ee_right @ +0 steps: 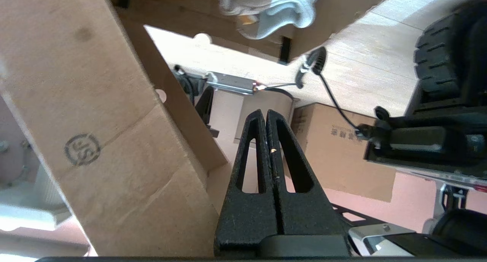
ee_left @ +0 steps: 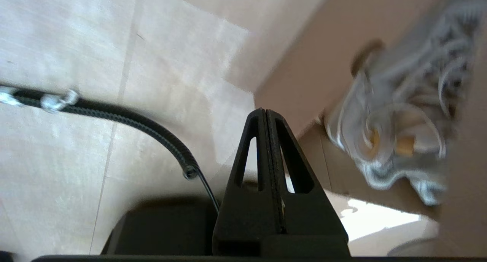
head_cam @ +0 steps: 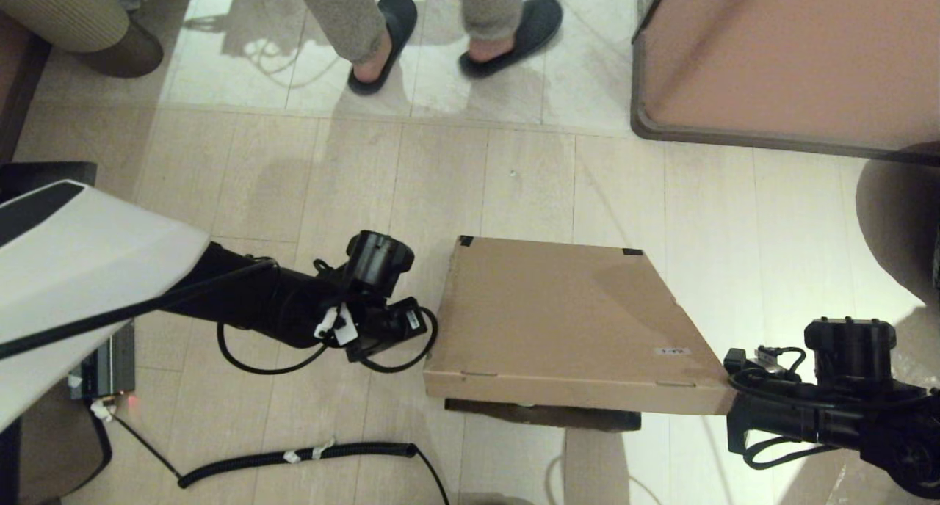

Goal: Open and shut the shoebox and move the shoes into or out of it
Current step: Open the shoe box

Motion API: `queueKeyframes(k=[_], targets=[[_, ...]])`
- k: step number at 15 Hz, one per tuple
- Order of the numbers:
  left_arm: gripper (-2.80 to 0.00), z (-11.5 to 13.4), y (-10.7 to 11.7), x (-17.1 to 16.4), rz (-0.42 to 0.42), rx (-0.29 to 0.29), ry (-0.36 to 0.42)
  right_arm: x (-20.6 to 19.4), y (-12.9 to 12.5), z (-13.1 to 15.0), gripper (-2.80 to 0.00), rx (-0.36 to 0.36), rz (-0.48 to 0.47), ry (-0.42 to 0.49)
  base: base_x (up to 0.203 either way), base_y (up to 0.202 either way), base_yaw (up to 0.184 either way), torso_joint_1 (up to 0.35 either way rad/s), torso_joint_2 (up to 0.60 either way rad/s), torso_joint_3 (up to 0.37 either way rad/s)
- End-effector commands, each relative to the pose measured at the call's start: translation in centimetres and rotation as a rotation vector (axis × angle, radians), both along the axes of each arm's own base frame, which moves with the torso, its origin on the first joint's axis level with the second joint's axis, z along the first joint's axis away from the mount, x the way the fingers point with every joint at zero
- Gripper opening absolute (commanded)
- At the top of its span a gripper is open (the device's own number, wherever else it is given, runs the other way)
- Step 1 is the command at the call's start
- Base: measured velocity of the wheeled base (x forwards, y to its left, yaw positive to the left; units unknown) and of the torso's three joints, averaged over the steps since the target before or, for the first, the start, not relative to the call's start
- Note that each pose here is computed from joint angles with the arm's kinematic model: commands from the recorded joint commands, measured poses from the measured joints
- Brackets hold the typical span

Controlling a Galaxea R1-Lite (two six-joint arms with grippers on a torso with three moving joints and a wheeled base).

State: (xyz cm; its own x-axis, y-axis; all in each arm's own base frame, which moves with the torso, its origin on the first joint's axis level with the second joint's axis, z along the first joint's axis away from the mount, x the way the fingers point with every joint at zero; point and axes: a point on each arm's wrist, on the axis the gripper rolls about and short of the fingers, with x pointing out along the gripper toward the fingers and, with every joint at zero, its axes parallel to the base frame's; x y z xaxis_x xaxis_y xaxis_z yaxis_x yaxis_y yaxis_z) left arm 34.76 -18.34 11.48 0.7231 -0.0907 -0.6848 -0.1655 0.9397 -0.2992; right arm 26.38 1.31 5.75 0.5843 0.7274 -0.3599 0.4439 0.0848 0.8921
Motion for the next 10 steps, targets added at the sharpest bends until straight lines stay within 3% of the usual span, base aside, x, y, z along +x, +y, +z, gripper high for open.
queueKeyframes(k=[1, 5, 10], targets=[[-2.8, 1.0, 1.0, 0.2, 0.035, -0.01, -0.027, -0.5, 0.0, 1.7, -2.8, 0.007, -0.001, -0.057, 0.0, 0.0, 0.0, 0.0, 0.0, 0.0], [-2.8, 2.6, 2.2, -0.1, 0.062, -0.023, -0.057, -0.1, 0.0, 5.5, -2.8, 0.015, 0.008, -0.135, 0.0, 0.0, 0.0, 0.0, 0.0, 0.0], [-2.8, 3.4, 2.6, -1.0, 0.07, -0.025, -0.073, 2.4, -0.1, 11.1, -2.8, 0.088, -0.038, -0.235, 0.0, 0.0, 0.0, 0.0, 0.0, 0.0]])
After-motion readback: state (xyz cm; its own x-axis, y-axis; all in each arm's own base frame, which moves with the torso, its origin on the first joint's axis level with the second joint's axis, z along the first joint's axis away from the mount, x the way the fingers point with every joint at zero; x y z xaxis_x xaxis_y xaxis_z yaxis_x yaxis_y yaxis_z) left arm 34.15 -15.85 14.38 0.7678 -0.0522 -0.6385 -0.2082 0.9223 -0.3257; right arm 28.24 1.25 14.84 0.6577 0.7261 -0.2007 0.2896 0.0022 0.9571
